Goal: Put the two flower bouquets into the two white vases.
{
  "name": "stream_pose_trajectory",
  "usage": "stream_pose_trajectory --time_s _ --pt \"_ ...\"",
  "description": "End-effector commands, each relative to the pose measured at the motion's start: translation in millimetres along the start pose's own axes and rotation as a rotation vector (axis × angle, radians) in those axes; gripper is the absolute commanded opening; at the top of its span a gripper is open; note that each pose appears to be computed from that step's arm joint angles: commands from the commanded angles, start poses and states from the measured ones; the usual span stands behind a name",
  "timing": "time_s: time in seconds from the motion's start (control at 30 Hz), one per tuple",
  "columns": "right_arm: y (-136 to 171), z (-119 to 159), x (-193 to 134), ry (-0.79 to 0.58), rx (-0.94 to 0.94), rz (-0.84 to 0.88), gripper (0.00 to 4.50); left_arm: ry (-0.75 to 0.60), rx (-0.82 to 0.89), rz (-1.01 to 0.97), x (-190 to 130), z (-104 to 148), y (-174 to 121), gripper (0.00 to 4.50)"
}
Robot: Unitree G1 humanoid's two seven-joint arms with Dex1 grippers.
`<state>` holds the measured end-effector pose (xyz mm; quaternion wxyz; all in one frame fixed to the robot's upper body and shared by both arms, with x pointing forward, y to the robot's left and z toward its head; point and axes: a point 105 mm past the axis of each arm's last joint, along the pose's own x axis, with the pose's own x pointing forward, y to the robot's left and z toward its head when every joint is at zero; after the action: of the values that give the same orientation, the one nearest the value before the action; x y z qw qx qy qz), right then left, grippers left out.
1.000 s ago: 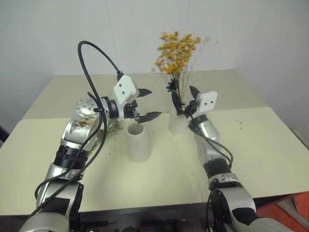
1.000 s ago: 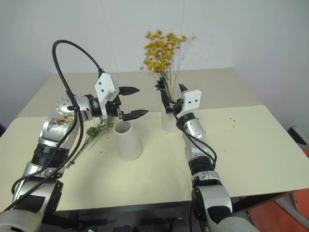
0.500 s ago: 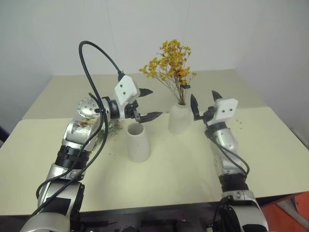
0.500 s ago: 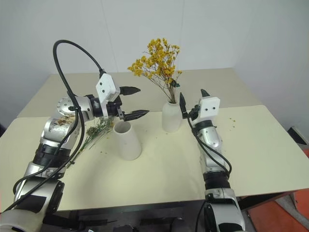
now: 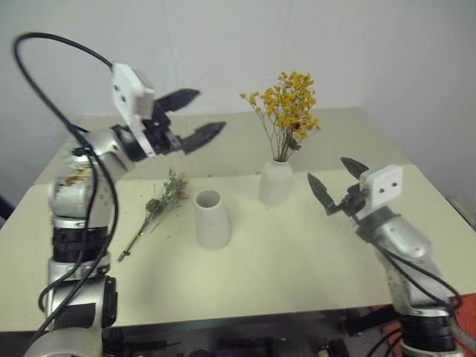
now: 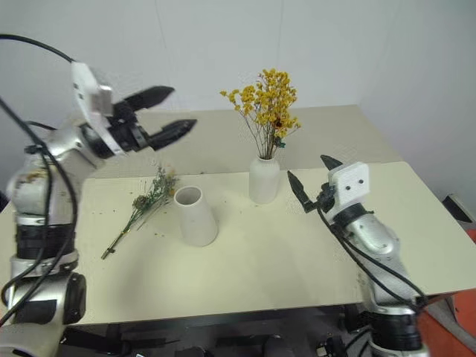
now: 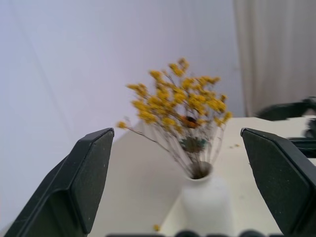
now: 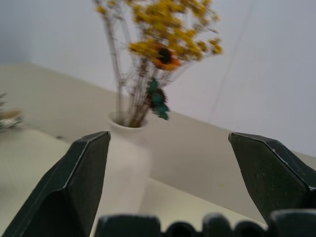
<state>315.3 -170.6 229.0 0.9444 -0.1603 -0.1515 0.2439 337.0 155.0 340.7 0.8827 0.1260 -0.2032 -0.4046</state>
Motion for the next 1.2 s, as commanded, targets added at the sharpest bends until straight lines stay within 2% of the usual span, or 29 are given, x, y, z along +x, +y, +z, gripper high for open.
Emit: stream_pose_trajectory --time_s 0.03,0.13,0.27,0.47,0.6,0.8,1.0,1.2 --pt "18.8 18.7 -20.8 0.099 -0.024 0.253 4.49 0.103 0.008 0.178 -27.6 7.2 24.2 4.50" --pt "36.7 25.7 -31.1 0.163 -0.023 0.416 4.49 0.204 0.023 0.271 -44.0 1.0 32.1 4.50" --pt "63.7 33.1 -36.5 0.243 -0.011 0.605 4.49 0.465 0.079 0.379 -76.4 -29.9 30.2 4.50" --pt "81.0 29.3 -31.1 0.311 0.050 0.707 4.49 0.879 0.035 0.387 -143.9 -77.7 6.2 4.50" --pt "85.2 24.9 -26.8 0.329 0.081 0.731 4.49 1.034 0.030 0.402 -166.2 -94.8 2.2 4.50" --pt "88.1 29.1 -23.4 0.328 0.098 0.771 4.49 1.070 -0.098 0.396 -151.3 -124.9 3.0 4.50" --pt "82.2 44.2 -26.0 0.299 0.100 0.778 4.49 1.115 -0.136 0.313 -127.0 -152.4 -0.1 4.50" --pt "82.0 46.7 -35.1 0.312 0.066 0.759 4.49 1.160 -0.180 0.281 -115.2 -172.5 2.4 4.50"
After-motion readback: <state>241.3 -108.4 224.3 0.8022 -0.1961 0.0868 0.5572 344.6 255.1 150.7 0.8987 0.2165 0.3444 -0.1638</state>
